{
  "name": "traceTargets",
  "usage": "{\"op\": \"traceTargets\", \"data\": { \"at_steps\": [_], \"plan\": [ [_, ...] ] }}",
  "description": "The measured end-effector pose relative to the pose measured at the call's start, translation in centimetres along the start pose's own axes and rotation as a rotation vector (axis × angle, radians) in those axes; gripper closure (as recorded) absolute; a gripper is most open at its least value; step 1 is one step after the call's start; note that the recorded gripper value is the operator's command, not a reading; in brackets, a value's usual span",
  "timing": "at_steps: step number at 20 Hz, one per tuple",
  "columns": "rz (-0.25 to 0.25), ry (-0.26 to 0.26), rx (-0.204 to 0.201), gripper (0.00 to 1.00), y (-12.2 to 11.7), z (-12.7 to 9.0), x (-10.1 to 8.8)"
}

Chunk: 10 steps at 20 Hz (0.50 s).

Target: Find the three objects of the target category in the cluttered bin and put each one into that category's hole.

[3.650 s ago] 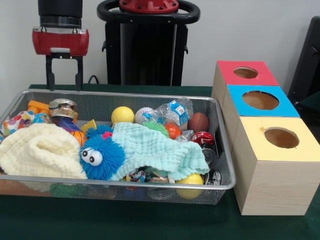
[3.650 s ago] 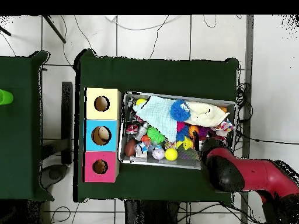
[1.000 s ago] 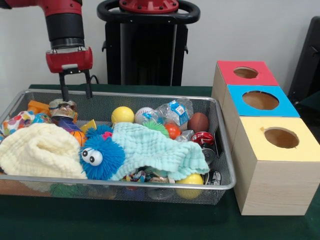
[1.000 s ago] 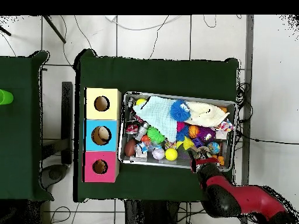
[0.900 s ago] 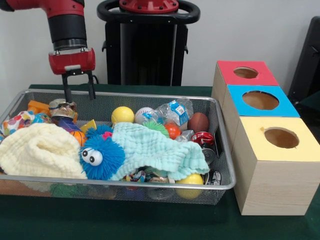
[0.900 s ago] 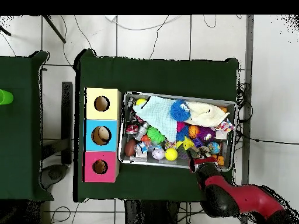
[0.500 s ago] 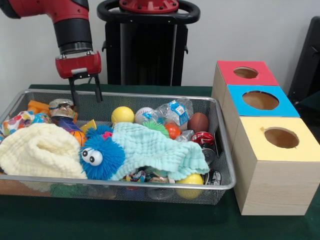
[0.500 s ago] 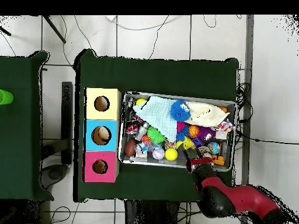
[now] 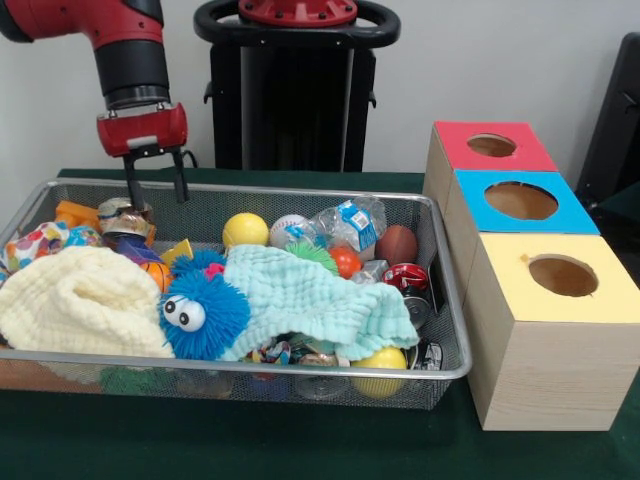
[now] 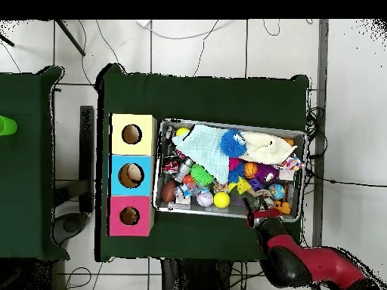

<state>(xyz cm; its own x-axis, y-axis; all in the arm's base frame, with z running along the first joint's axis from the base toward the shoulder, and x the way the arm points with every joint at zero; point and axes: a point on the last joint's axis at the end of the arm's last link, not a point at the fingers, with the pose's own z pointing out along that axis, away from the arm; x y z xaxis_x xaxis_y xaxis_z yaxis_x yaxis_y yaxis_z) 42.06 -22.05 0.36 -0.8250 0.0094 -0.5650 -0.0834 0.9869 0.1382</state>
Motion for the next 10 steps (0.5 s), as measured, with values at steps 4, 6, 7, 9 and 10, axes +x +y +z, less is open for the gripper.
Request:
{"op": "traceTargets", "data": {
  "at_steps": [4,6,7,9,10],
  "plan": [
    [0.031,-0.03,0.005,0.0,-1.2,-0.4,-0.1],
    [0.047,-0.041,0.005,0.0,-1.7,-0.6,-0.1],
    [0.051,-0.042,0.005,0.0,-1.8,-0.6,-0.1],
    [0.056,-0.045,0.005,0.0,-1.9,-0.6,0.0],
    [0.059,-0.047,0.005,0.0,-2.0,-0.6,0.0]
  ]
}}
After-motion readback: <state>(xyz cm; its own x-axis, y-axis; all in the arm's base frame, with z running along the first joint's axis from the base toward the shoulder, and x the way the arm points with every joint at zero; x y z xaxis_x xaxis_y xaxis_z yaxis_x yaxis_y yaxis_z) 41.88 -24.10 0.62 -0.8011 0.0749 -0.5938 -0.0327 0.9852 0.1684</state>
